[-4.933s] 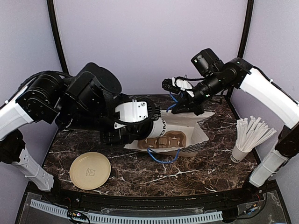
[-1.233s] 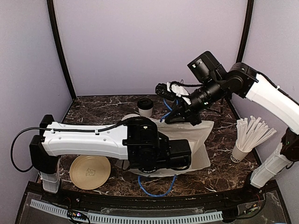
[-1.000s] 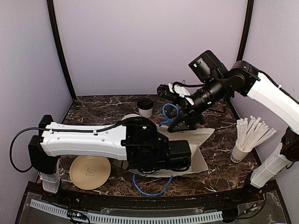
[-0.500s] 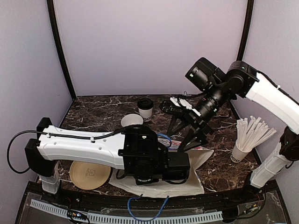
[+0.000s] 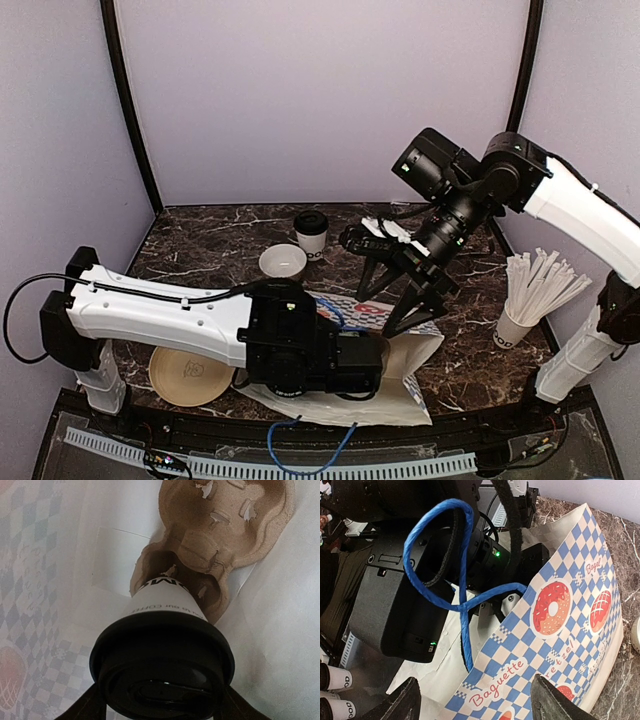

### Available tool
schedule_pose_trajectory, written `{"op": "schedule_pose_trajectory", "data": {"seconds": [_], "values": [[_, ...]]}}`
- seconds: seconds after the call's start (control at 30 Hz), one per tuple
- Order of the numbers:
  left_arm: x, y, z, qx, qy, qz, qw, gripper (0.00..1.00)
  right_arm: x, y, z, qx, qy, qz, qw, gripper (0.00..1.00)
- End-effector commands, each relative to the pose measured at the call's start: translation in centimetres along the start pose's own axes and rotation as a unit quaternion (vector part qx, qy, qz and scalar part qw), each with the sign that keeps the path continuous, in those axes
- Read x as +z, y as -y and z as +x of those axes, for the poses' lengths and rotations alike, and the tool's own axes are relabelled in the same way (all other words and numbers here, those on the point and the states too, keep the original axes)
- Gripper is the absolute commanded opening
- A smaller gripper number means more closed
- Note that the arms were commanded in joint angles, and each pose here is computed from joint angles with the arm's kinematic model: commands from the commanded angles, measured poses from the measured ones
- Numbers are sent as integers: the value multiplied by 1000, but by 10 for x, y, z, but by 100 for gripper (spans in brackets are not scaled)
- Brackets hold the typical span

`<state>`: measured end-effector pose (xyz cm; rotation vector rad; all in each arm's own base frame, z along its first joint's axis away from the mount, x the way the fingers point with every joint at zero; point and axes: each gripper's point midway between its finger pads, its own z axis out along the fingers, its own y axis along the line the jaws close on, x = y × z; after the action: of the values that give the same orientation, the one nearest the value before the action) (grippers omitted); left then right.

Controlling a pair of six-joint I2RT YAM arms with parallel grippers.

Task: Pack the takeout coffee

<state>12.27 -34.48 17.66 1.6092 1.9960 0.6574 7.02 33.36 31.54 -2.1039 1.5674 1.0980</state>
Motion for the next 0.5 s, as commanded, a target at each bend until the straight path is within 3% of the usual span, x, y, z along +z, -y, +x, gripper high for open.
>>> {"op": "schedule_pose_trajectory", "data": {"seconds": [0.0,0.47], "values": [[-9,-14,-8,-25,45,-16,999,47,0,-2,-4,-12,5,-3,1000,76],[11,10,0,-10,36,48,998,47,5,-2,-3,-7,4,-15,1000,75]]}}
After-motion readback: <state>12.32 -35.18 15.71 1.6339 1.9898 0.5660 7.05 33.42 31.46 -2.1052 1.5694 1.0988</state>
